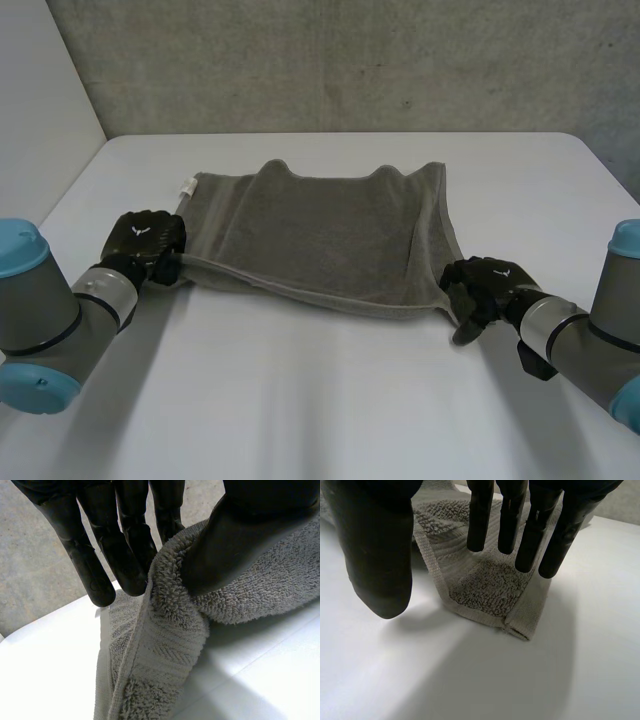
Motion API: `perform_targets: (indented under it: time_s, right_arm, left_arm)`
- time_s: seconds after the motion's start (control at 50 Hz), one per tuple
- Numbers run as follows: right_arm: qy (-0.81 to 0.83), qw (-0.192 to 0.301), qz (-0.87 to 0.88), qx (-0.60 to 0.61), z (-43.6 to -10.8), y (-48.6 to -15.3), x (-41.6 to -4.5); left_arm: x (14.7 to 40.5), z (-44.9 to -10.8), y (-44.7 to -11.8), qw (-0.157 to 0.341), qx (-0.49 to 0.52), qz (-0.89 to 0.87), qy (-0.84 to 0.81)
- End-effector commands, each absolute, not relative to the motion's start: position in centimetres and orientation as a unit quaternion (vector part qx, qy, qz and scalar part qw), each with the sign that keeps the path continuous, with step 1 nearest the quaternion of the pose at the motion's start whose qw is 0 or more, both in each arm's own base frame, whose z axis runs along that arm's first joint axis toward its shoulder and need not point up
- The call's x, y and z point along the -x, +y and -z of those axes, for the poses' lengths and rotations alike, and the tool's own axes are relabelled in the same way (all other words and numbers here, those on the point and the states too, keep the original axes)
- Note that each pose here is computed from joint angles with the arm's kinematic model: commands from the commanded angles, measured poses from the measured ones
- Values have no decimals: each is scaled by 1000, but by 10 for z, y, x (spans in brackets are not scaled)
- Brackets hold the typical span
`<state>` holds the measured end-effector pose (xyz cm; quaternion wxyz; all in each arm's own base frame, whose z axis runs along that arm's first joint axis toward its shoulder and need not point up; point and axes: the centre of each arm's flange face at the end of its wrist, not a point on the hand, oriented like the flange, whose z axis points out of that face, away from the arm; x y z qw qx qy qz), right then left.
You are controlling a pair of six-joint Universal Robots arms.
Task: Fold the towel.
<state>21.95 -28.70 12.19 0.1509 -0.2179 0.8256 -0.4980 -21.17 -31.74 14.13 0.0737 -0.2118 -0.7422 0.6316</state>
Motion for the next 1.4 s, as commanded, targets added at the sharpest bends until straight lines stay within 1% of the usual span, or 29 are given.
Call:
perform_targets:
  time_s: [0.02,0.22,0.46,0.5,0.54,0.56,0.6,0.62,0.66,0.68,0.7,0.72,0.76,0.82,1.2,1.32,1.36,1.38,1.4]
  right_arm:
    - [824,157,506,200,-113,-297,-221]
    - [821,181,512,177,-105,-302,-229]
    - [825,188,508,163,-96,-306,-230]
    - [824,181,513,158,-96,-310,-229]
    - [819,149,536,144,-107,-321,-220]
    - [819,148,536,143,-107,-321,-220]
    - [801,116,569,145,-130,-330,-216]
    - [801,116,569,145,-130,-330,-216]
    - [785,73,594,163,-148,-337,-199]
    - [785,73,594,163,-148,-337,-198]
    - [782,48,598,170,-152,-341,-186]
    - [782,48,598,170,-152,-341,-186]
    - [776,14,601,192,-156,-341,-172]
    - [777,4,596,205,-152,-340,-169]
    - [778,13,591,215,-148,-338,-173]
    - [772,9,597,220,-153,-340,-173]
    - [771,3,594,230,-161,-338,-173]
    - [771,3,594,230,-162,-338,-173]
    - [769,-6,590,247,-170,-336,-174]
  left_arm:
    - [212,-141,-317,75,213,-630,-743]
    - [212,-140,-316,75,213,-630,-743]
    - [212,-140,-317,74,212,-631,-743]
    - [212,-140,-317,74,212,-631,-743]
    - [212,-139,-317,74,212,-630,-743]
    - [212,-138,-317,74,212,-629,-744]
    - [212,-138,-317,74,213,-630,-743]
    - [212,-137,-317,73,214,-630,-743]
    - [212,-136,-317,71,216,-630,-742]
    - [212,-135,-317,71,216,-631,-741]
    - [212,-135,-317,71,216,-631,-741]
    - [212,-134,-318,71,217,-632,-741]
    - [212,-133,-318,71,217,-633,-740]
    - [213,-132,-318,72,218,-633,-739]
    - [217,-123,-313,78,227,-616,-750]
    - [214,-131,-313,70,231,-610,-755]
    - [213,-137,-313,68,232,-610,-754]
    - [213,-146,-312,67,233,-614,-751]
    - [212,-160,-312,67,230,-624,-744]
